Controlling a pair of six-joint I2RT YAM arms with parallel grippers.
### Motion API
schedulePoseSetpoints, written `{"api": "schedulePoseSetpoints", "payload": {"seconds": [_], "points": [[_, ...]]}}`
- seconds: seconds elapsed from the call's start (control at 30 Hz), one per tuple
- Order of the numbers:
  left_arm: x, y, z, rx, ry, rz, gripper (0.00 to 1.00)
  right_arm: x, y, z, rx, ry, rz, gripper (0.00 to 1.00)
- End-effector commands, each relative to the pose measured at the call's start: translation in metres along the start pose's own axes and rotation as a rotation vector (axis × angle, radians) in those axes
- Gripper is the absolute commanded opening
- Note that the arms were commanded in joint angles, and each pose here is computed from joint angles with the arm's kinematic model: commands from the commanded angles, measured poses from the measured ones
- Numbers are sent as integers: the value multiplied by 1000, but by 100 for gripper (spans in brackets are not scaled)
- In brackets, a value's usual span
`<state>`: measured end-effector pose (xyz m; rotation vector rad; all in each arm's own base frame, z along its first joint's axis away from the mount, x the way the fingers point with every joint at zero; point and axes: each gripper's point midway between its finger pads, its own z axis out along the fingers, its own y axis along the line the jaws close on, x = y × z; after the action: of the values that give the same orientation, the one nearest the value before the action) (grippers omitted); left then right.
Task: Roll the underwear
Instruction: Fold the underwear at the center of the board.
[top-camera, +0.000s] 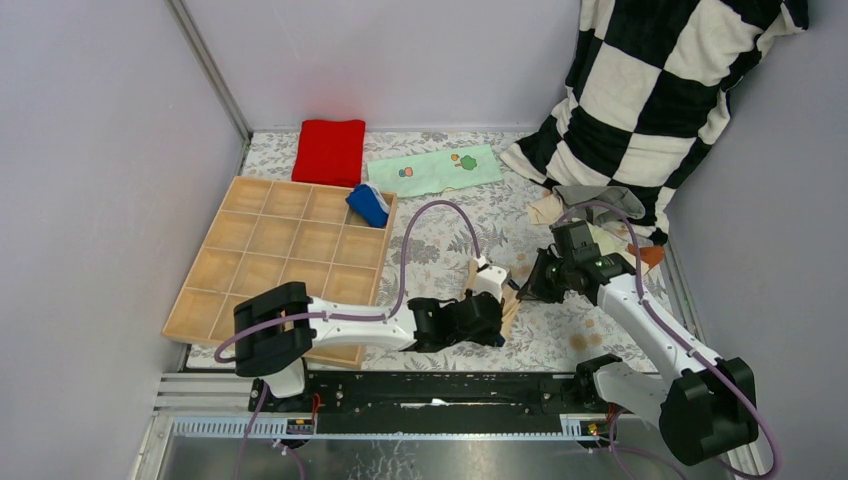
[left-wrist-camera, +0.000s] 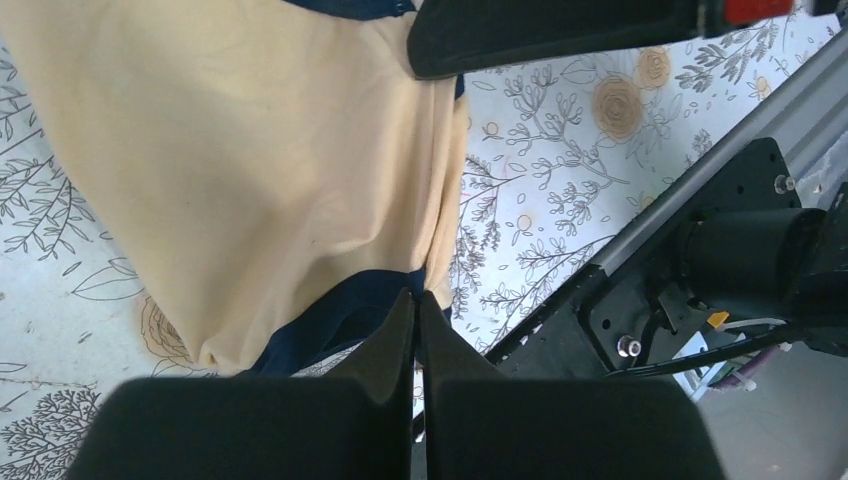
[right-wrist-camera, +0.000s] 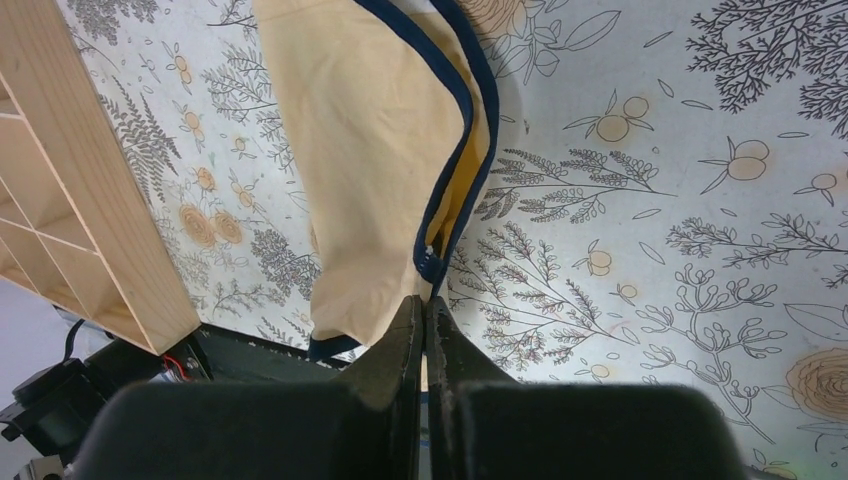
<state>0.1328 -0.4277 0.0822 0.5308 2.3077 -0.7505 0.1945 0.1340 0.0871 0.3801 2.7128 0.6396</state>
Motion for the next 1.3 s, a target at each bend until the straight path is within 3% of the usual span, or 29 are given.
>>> {"api": "schedulePoseSetpoints", "payload": {"seconds": [0.0,0.47,1.03,1.1,1.27], "points": [[-9,-13,-4,76,-31,-69,0,-12,17,-2,-45,-12,1,0],[-23,-36,-6,145,-31,-44,0,-11,12,8,-33,-26,0,0],[13,-47,20,158,63,-21,0,13,-15,30,-26,-40,58,0],[14,-43,20,144,62,-23,0,12,-17,28,-15,-52,59,9],[16,-40,21,134,61,-23,0,10,-20,20,3,-82,58,11]]}}
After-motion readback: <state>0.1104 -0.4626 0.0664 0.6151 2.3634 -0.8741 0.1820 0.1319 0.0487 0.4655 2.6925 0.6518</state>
